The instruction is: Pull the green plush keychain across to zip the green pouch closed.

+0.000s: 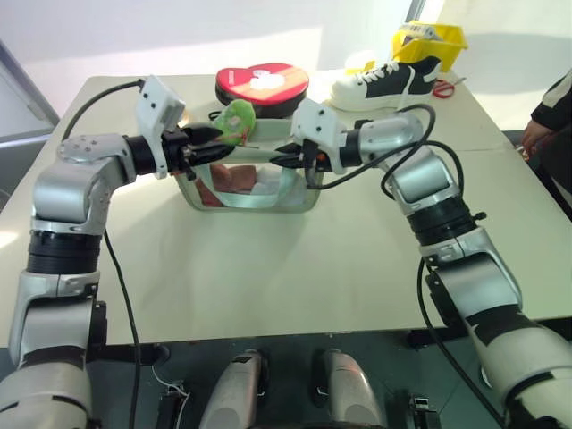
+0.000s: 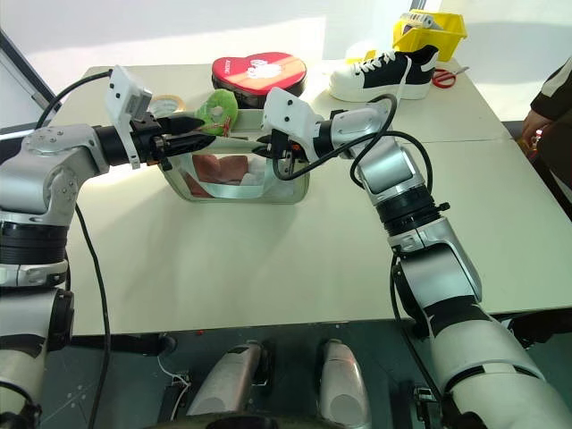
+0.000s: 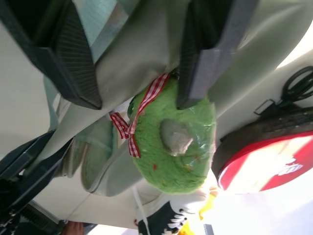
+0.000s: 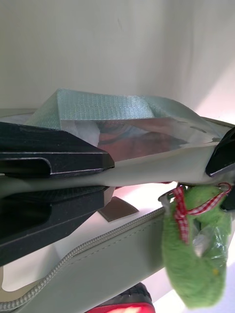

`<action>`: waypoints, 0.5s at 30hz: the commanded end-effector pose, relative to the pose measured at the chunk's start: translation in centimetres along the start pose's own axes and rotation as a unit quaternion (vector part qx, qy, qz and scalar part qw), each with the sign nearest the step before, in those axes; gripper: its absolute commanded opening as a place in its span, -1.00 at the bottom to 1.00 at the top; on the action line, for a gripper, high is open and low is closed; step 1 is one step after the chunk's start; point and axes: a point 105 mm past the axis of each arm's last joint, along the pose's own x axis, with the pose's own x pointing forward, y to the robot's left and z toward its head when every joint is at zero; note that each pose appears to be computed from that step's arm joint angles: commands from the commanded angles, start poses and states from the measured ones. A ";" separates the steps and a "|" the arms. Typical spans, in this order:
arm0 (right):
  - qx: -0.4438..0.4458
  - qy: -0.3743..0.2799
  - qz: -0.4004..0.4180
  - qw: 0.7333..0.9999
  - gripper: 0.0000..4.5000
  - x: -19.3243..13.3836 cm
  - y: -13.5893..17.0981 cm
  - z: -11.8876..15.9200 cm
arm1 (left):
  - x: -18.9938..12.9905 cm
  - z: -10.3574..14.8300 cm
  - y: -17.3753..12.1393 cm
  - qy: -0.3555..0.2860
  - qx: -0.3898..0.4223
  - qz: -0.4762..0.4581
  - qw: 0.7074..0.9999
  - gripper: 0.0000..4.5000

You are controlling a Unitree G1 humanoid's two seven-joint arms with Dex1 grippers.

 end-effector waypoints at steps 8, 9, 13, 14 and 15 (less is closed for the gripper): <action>-0.024 -0.025 -0.020 0.999 -1.00 -0.8 -0.9 1.8 | -5.6 -1.2 1.7 0.047 0.029 0.020 0.998 0.18; -0.024 -0.026 -0.018 0.999 -1.00 -0.8 -0.8 1.9 | -5.2 -2.0 1.6 0.050 0.029 0.023 0.998 0.18; -0.024 -0.028 -0.014 0.999 -1.00 -0.5 -0.6 2.0 | -4.1 -4.1 2.4 0.057 0.031 0.056 0.996 0.18; -0.024 -0.028 -0.014 0.999 -1.00 -0.5 -0.6 2.0 | -4.0 -4.3 2.5 0.057 0.030 0.059 0.996 -0.04; -0.024 -0.028 -0.013 0.999 -1.00 -0.5 -0.6 2.0 | -3.9 -4.3 2.6 0.053 0.026 0.061 0.996 -0.16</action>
